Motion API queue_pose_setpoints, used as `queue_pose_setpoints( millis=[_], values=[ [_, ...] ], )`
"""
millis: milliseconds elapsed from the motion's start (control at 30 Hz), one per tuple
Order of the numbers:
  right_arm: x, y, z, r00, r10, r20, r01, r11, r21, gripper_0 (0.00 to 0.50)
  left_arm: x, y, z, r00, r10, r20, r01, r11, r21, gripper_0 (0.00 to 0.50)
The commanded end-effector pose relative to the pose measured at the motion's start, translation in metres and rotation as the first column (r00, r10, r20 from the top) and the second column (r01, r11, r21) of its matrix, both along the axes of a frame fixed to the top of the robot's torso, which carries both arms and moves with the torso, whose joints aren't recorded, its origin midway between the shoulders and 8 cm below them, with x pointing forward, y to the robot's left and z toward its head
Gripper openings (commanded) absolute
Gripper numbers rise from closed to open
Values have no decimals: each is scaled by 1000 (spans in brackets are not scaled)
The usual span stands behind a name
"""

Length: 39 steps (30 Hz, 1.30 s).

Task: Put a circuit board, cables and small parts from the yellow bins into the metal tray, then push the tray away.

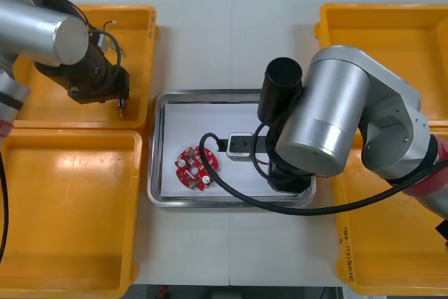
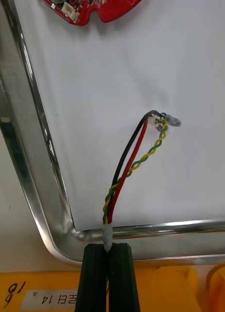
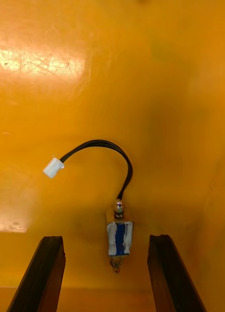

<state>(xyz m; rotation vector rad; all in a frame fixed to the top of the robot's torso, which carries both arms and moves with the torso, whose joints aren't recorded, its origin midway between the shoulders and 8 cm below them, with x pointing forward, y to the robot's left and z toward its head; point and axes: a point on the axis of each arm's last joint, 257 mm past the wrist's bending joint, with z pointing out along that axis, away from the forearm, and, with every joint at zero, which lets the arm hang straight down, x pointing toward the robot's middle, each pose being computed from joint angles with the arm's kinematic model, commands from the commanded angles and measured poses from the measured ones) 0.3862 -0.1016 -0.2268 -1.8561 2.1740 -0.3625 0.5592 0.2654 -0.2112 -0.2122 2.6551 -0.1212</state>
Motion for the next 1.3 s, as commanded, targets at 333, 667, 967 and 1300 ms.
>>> queue_pose_setpoints(
  millis=[333, 667, 967, 1300],
  values=[
    [3, 42, 13, 996, 79, 53, -81, 995, 50, 0, 9, -29, 2, 1000, 4, 10, -3, 999, -49, 500],
    [6, 41, 1, 994, 80, 81, -79, 997, -9, 0, 11, -32, -3, 1000, 3, 17, -2, 998, -60, 500],
    [8, 41, -15, 996, 77, 50, -76, 997, -18, 0, 12, -31, -4, 1000, 0, 22, 1, 999, -51, 500],
    [17, 46, -22, 995, 78, 55, -78, 997, -7, 0, 14, -29, -10, 999, -5, 38, 6, 999, -41, 0]
  ],
)
